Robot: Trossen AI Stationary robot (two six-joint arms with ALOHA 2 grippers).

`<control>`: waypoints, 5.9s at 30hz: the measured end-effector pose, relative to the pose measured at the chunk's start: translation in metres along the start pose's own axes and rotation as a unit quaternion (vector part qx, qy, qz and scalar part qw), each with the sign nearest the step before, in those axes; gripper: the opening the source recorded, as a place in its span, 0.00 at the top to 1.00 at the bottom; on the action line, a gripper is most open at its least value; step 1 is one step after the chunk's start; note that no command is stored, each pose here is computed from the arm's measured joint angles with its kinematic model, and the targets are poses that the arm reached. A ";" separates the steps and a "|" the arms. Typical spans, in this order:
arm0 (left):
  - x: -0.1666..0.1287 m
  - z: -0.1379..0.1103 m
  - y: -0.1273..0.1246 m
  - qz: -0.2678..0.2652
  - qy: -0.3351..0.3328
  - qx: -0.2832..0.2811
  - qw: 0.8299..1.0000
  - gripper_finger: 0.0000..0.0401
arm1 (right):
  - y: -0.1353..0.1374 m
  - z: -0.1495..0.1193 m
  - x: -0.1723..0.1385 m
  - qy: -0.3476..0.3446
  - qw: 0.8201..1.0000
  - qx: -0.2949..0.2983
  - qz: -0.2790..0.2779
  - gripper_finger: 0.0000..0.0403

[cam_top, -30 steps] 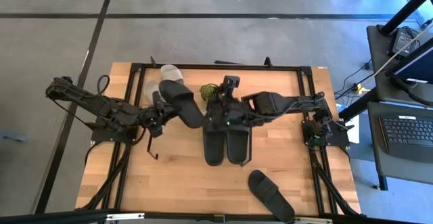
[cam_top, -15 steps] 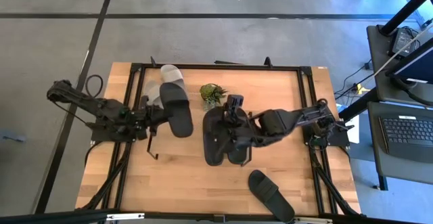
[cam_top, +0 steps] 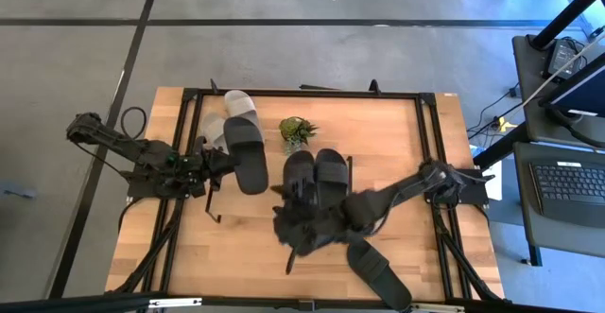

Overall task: Pick and place slides into the shelf
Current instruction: Put the black slide on the shelf

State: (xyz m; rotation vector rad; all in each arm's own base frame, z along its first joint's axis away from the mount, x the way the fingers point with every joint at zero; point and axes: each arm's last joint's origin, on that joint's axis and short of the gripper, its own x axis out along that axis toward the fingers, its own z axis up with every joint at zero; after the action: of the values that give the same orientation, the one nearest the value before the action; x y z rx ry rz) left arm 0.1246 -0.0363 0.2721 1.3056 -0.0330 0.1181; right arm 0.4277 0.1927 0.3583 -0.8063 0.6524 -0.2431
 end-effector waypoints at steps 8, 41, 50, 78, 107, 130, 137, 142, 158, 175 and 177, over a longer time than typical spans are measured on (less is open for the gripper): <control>0.000 0.001 -0.001 -0.005 -0.012 0.000 1.000 0.82 | 0.036 0.015 0.009 0.013 0.991 -0.047 -0.121 0.31; 0.000 0.001 -0.002 -0.015 -0.021 -0.010 1.000 0.70 | 0.020 0.021 0.040 -0.037 0.993 -0.034 -0.109 0.82; 0.000 0.001 -0.002 -0.016 -0.024 -0.013 0.999 0.65 | 0.026 0.024 0.031 -0.031 0.991 -0.037 -0.123 0.86; -0.021 -0.018 0.044 0.307 0.307 -0.344 0.832 0.27 | 0.037 0.026 0.019 -0.027 0.990 0.016 -0.135 0.86; -0.031 -0.023 0.047 0.319 0.362 -0.346 0.805 0.27 | 0.060 0.001 0.045 0.028 0.993 0.093 -0.069 0.86; -0.031 -0.023 0.047 0.320 0.360 -0.351 0.803 0.27 | 0.063 -0.002 0.046 0.029 0.990 0.136 -0.014 0.87; -0.031 -0.023 0.047 0.320 0.360 -0.351 0.803 0.27 | 0.066 -0.001 0.046 0.022 0.984 0.175 0.028 0.68; -0.031 -0.023 0.047 0.320 0.360 -0.351 0.803 0.27 | 0.068 0.000 0.045 0.015 0.981 0.177 0.080 0.63; -0.032 -0.024 0.045 0.323 0.395 -0.353 0.784 0.27 | 0.014 0.001 0.026 -0.005 0.977 0.198 0.084 0.69; -0.024 -0.024 0.028 0.293 0.393 -0.324 0.809 0.27 | -0.128 -0.068 0.076 0.017 0.933 0.290 0.212 0.89; -0.024 -0.024 0.028 0.292 0.393 -0.324 0.810 0.27 | -0.136 -0.075 0.080 0.022 0.940 0.276 0.201 0.93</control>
State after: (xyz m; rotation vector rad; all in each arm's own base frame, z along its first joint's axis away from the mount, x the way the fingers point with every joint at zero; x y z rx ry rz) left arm 0.0971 -0.0079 0.2903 0.4431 0.2216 1.0818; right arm 0.4486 0.0212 0.3845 -0.1193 0.7307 -0.0612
